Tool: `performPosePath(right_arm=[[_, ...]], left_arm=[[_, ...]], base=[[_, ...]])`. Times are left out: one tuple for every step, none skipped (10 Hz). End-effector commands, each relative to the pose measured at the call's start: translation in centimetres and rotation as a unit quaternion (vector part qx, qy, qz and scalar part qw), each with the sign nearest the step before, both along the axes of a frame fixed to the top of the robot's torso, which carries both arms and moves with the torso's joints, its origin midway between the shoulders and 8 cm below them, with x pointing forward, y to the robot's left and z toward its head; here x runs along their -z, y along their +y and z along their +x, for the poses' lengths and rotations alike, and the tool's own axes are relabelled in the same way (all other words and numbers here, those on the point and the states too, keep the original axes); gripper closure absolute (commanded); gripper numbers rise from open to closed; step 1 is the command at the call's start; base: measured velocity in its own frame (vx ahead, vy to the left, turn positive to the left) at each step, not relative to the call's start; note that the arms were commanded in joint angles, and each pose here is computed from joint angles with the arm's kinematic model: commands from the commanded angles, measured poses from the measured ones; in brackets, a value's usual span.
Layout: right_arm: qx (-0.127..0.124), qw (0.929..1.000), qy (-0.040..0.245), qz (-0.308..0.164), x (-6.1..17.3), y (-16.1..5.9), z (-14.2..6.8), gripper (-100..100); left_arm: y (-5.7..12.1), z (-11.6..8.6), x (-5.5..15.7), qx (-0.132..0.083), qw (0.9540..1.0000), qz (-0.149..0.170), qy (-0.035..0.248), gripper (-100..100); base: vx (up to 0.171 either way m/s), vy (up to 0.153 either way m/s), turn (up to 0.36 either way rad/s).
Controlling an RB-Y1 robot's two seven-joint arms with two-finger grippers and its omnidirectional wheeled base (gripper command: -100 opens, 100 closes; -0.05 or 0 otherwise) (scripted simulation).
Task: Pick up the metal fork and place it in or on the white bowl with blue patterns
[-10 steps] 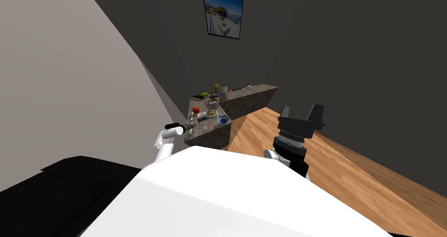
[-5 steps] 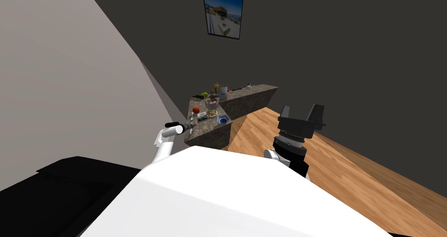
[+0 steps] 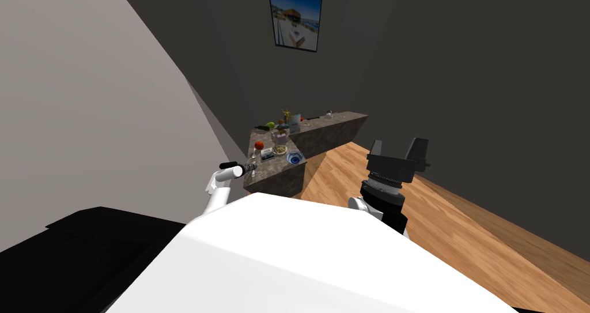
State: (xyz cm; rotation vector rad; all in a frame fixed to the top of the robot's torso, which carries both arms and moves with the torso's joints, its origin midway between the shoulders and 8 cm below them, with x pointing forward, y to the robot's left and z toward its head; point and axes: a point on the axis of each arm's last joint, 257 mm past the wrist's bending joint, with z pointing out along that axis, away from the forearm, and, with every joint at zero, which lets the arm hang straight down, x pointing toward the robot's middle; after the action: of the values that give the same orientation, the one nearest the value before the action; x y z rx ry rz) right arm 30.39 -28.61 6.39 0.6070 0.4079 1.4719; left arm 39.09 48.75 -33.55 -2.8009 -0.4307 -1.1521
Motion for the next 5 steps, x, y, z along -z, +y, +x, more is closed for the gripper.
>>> performPosePath(right_arm=[[0.0,1.0,0.0,0.0,0.0,0.0,0.0,0],[0.0,1.0,0.0,0.0,0.0,0.0,0.0,0],[0.0,1.0,0.0,0.0,0.0,0.0,0.0,0],[0.0,1.0,0.0,0.0,0.0,0.0,0.0,0],[0.0,1.0,0.0,0.0,0.0,0.0,0.0,0]], left_arm=[[0.0,0.0,0.0,0.0,1.0,0.0,0.0,100],[-0.02,0.02,-0.02,0.0,1.0,0.0,0.0,100],[-0.02,0.01,0.0,0.0,1.0,0.0,0.0,100],[-0.02,0.01,0.0,0.0,1.0,-0.001,0.0,0],[-0.02,-0.24,-0.8,0.0,1.0,0.0,0.001,100]], base=[[0.0,0.0,0.0],[0.0,0.0,0.0],[0.0,0.0,0.0],[0.0,0.0,0.0],[-0.003,0.007,-0.034]])
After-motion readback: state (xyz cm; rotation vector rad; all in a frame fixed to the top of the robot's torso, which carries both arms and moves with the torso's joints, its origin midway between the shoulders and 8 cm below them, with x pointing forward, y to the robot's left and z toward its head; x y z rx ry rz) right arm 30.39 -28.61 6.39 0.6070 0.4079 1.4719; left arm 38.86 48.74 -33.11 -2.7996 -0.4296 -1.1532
